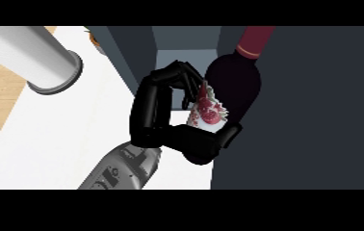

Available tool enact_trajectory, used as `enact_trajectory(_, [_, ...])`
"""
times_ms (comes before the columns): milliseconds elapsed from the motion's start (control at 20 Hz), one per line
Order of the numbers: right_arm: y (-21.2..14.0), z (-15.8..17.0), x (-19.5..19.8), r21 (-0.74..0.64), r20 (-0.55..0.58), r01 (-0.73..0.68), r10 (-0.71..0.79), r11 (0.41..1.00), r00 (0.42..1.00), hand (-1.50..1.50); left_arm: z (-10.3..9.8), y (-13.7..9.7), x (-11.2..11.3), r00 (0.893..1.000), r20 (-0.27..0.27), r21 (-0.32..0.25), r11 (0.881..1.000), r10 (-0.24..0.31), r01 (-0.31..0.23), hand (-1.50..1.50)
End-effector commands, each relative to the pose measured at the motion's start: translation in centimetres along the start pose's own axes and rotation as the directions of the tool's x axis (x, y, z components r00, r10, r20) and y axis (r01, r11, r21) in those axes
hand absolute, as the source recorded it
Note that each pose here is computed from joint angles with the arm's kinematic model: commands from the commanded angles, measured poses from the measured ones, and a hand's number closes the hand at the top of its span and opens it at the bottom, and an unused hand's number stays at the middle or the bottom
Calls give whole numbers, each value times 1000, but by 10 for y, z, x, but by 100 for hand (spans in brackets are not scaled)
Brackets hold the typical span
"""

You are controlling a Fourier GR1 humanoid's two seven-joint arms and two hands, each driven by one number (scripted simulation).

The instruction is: Pick up the wine, place it into the cabinet and close the cabinet

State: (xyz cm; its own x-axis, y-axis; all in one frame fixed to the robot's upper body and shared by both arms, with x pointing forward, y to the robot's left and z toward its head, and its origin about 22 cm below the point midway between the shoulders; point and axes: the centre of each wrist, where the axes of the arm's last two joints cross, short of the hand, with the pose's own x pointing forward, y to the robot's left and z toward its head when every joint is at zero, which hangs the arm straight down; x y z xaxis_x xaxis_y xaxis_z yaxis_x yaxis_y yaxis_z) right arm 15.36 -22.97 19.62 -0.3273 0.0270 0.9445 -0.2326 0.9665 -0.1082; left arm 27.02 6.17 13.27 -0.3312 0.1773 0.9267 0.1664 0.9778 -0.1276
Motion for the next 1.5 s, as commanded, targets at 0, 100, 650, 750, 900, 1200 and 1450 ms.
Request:
enact_trajectory(0, [7, 22, 21, 32, 40, 47, -48, 998, 998, -150, -20, 0, -6, 1000, 9, 14, 1000, -22, 22, 150])
enact_trajectory(100, [8, 25, 26, 33, 58, 40, -41, 999, 997, -150, -17, -5, -14, 999, 9, 35, 999, -31, 31, 150])
enact_trajectory(650, [4, 16, 15, 34, 48, 33, -34, 999, 998, -150, -21, -1, -41, 999, -12, 86, 996, 38, -37, 150])
enact_trajectory(750, [8, 19, 23, 55, 56, 26, -30, 998, 998, -150, -18, 3, -51, 999, -4, 105, 994, 34, -33, 150])
enact_trajectory(900, [5, 14, 28, 30, 57, 35, -37, 999, 998, -150, -13, -1, -64, 999, -19, 86, 996, -29, 30, 150])
enact_trajectory(1200, [7, 2, 24, 42, 59, 31, -34, 999, 998, -150, -4, 11, -99, 993, -24, 100, 988, -115, 117, 150])
enact_trajectory(1450, [6, 14, 28, 50, 51, 45, -47, 998, 998, -150, 2, 8, -106, 990, 8, 114, 984, -138, 136, 150])
